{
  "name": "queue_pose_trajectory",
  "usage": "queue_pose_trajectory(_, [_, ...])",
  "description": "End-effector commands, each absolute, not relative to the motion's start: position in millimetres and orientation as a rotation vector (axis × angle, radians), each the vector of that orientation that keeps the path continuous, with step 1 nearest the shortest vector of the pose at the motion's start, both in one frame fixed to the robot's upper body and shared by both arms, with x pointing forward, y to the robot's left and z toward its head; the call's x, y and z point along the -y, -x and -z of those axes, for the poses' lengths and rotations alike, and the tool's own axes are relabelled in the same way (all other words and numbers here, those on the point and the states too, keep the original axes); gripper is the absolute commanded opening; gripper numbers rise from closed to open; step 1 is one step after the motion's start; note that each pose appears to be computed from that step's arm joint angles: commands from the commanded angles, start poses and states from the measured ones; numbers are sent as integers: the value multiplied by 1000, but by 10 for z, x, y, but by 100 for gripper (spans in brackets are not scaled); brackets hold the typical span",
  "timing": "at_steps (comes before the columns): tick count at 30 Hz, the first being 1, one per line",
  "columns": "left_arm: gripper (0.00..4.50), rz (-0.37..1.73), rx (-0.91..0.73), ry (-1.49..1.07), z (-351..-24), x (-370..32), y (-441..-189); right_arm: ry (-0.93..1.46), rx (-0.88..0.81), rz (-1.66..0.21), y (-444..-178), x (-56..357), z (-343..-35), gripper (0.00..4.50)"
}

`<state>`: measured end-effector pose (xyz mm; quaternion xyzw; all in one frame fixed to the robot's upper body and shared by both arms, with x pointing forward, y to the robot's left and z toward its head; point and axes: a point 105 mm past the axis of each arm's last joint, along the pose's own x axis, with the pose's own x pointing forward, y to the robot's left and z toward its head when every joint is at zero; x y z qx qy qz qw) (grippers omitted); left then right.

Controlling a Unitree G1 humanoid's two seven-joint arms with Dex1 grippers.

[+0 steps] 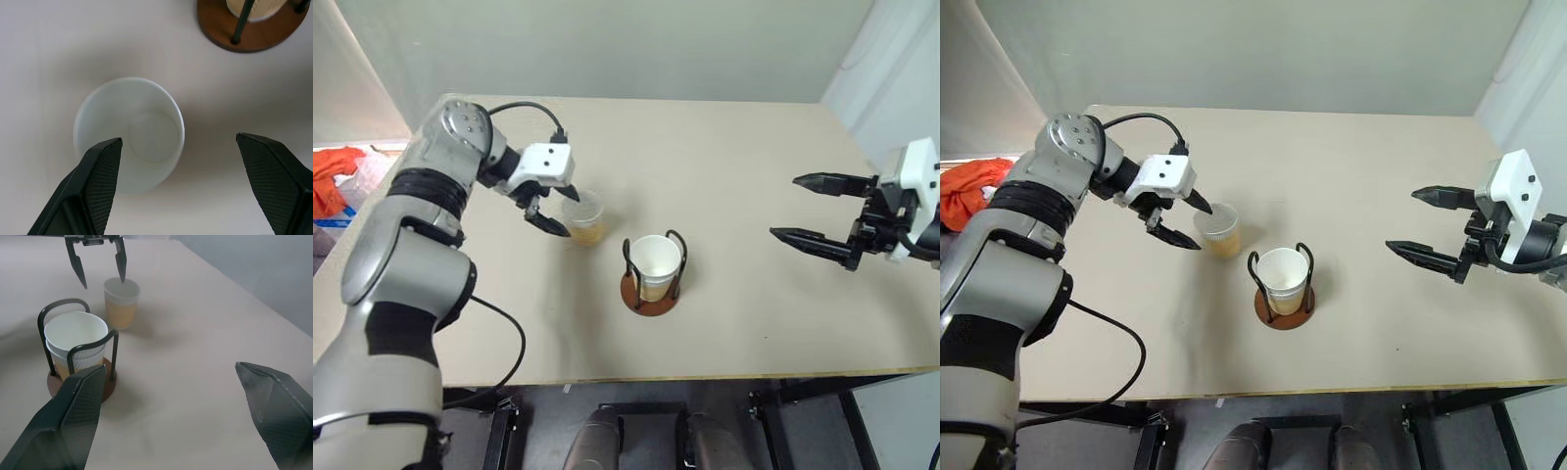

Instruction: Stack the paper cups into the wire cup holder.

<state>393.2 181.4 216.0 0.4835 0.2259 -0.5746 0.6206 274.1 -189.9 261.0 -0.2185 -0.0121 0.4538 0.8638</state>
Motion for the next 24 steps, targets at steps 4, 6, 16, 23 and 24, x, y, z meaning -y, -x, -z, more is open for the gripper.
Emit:
queue_pose_trajectory(4, [319, 1272, -512, -1206, -2076, -1782, -4015, 503, 67, -920, -2661, 1916, -2771, 450])
queue_pose_trajectory(6, [253, 1282, -520, -1212, -2045, -1790, -4005, 501, 65, -915, -2650, 1919, -2770, 450])
queue_pose_trajectory(16, [4, 1351, -445, -1216, -2303, -1705, -3934, 495, 70, -912, -2639, 1902, -2768, 450])
queue_pose_trajectory(23, [4, 1342, -126, -1238, -3043, -1407, -3855, 501, 68, -902, -2624, 1976, -2795, 450])
queue_pose_trajectory(24, [4, 1360, -51, -1229, -3197, -1320, -3787, 491, 64, -911, -2594, 1988, -2793, 450])
